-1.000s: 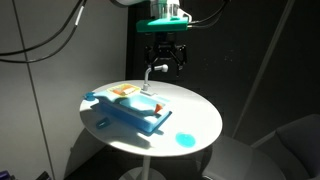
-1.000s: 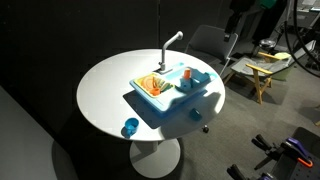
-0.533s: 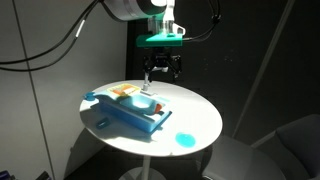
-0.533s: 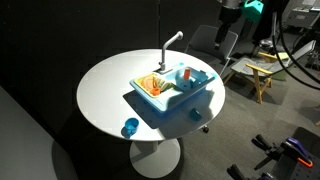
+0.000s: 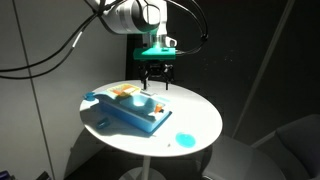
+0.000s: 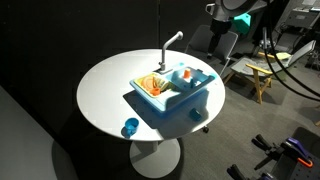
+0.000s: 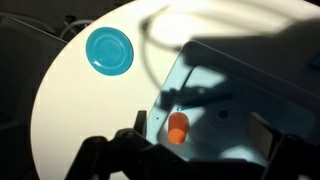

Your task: Remove the orange cup from the sink and place it on the table without changing its upside down position

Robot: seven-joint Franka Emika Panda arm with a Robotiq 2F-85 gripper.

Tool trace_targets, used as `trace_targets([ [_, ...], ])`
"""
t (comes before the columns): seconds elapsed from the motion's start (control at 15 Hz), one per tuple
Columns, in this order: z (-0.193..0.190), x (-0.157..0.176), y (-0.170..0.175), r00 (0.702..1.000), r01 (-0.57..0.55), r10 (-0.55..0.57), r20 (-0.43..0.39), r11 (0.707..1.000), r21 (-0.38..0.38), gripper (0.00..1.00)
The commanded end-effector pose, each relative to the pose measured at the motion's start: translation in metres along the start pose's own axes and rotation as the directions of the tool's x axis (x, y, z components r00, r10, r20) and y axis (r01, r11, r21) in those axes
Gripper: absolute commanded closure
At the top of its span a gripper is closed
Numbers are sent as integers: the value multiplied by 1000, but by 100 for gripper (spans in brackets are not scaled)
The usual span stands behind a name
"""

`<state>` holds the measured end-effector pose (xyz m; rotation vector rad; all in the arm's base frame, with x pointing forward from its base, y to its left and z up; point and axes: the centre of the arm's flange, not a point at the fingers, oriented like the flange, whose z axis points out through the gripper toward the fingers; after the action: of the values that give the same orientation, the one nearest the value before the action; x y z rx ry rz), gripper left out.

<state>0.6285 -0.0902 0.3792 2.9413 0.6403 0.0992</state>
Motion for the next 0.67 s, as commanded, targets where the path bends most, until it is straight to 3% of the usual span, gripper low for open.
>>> trace_targets([
  [0.0, 15, -3, -5, 998, 68, -68, -17, 998, 9, 0],
  [0.6, 42, 3, -13, 983, 182, -182, -15, 983, 17, 0],
])
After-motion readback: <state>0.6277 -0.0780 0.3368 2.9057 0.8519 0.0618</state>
